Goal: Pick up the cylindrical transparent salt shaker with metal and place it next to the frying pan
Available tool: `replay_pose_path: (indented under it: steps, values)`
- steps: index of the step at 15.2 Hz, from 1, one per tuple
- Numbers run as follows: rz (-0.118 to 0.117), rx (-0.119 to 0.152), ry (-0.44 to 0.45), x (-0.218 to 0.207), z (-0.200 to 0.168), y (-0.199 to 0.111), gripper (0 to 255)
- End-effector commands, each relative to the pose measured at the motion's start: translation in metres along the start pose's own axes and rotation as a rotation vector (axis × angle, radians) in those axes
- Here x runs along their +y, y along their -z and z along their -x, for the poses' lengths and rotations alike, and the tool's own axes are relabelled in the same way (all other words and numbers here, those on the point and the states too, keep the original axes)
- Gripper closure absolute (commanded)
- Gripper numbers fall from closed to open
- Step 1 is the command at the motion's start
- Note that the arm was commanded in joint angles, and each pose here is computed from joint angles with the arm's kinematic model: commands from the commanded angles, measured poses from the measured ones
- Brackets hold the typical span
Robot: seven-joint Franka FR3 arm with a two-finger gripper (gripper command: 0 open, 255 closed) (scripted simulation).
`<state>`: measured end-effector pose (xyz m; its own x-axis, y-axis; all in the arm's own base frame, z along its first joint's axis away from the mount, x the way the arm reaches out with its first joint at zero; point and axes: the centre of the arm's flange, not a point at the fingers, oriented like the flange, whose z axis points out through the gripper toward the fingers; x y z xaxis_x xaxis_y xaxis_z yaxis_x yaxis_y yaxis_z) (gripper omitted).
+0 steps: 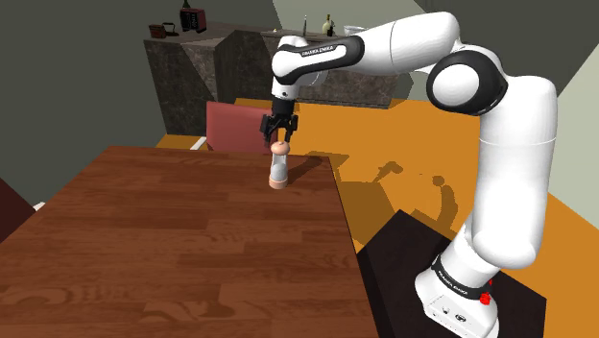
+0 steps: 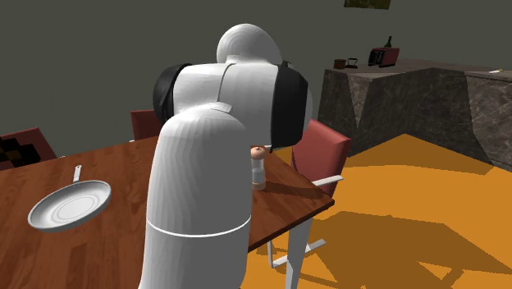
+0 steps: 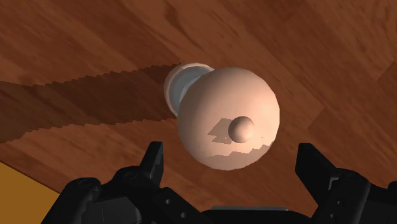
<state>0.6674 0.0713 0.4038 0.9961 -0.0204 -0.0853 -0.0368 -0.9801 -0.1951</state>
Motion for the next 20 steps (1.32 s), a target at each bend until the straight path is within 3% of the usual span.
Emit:
replay_pose_path:
  steps: [1, 9, 10, 20]
  values:
    - [0.0, 0.0, 0.0, 0.0001, -0.0011, -0.0136, 0]
    - [0.0, 0.0, 0.0, 0.0001, -0.0011, -0.0136, 0]
    - [0.0, 0.0, 0.0, 0.0001, -0.0011, -0.0136, 255]
    - [0.0, 0.0, 0.0, -0.0009, -0.0006, -0.0084, 255]
